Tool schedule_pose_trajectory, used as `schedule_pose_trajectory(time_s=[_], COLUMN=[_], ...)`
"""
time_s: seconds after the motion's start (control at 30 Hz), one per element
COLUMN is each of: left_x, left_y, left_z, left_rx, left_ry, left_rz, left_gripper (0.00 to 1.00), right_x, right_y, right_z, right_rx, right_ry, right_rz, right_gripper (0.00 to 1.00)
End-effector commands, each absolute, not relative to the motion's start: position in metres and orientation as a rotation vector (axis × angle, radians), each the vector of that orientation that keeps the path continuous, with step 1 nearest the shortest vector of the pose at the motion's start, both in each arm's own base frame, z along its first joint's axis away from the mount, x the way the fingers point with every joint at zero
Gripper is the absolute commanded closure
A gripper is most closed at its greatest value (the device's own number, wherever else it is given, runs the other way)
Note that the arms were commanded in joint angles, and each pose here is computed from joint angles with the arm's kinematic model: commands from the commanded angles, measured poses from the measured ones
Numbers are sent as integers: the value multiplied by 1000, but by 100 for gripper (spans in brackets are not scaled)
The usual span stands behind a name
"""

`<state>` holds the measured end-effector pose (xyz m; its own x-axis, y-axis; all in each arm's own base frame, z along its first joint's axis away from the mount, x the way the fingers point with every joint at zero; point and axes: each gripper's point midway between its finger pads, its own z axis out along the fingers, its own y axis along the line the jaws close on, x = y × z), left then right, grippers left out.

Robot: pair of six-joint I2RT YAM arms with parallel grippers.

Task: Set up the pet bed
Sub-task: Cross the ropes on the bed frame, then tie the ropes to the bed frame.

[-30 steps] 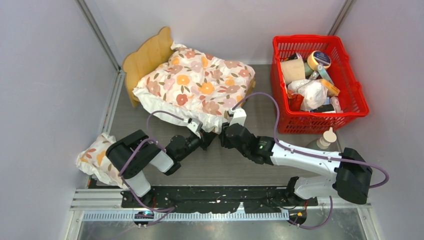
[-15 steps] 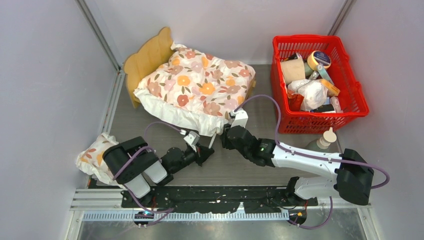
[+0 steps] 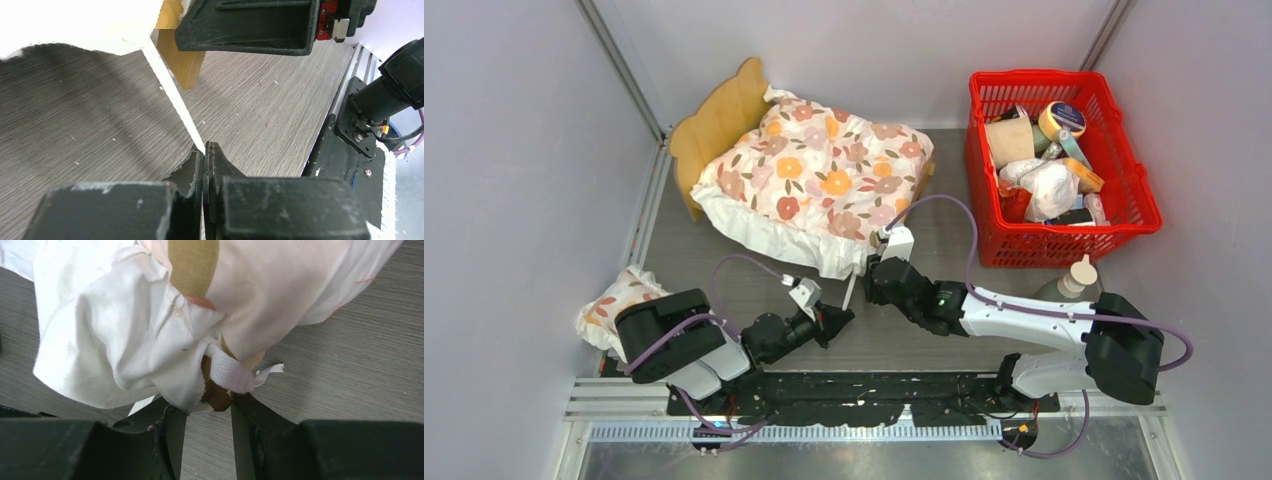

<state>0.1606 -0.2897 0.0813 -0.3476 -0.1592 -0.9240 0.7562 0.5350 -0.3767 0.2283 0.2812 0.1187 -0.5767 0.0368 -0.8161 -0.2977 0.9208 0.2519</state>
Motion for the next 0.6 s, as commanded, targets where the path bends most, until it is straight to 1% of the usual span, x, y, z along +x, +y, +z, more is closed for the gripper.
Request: schedule_pose_trajectory(time_s=[0.0, 0.03, 0.07, 0.1, 0.13, 0.2, 0.27, 0.43, 0.57], left_x=[156, 156, 157, 157, 157, 157, 157, 155, 150], left_y=[-280, -279, -278, -277, -277, -279, -280, -282, -282], left_z=[85, 86, 88, 90, 90, 89, 88, 88, 83], left_rx=[488, 478, 466, 460, 458, 467, 472, 478, 492], left_ry=[1647, 1645, 1640, 1637, 1638, 1645, 1655, 1657, 1679], left_rz=[-1024, -1023, -1025, -1027, -1028, -1027, -1030, -1041, -1059], left_gripper=[100, 100, 100, 100, 100, 100, 100, 100, 100], right_x=[236, 232, 228, 223, 218, 209, 201, 194, 199], right_y=[310, 305, 300, 293, 285, 270, 261, 245, 245], right_z=[200, 196, 204, 197, 205, 201, 203, 184, 160], right_rx=[3, -15, -26, -45, -52, -72, -91, -139, -227], right_ry=[1953, 1970, 1954, 1980, 1964, 1981, 1986, 2003, 1970], right_rz=[782, 767, 787, 761, 770, 749, 759, 712, 662], right_gripper=[64, 60, 57, 53, 51, 46, 45, 43, 48])
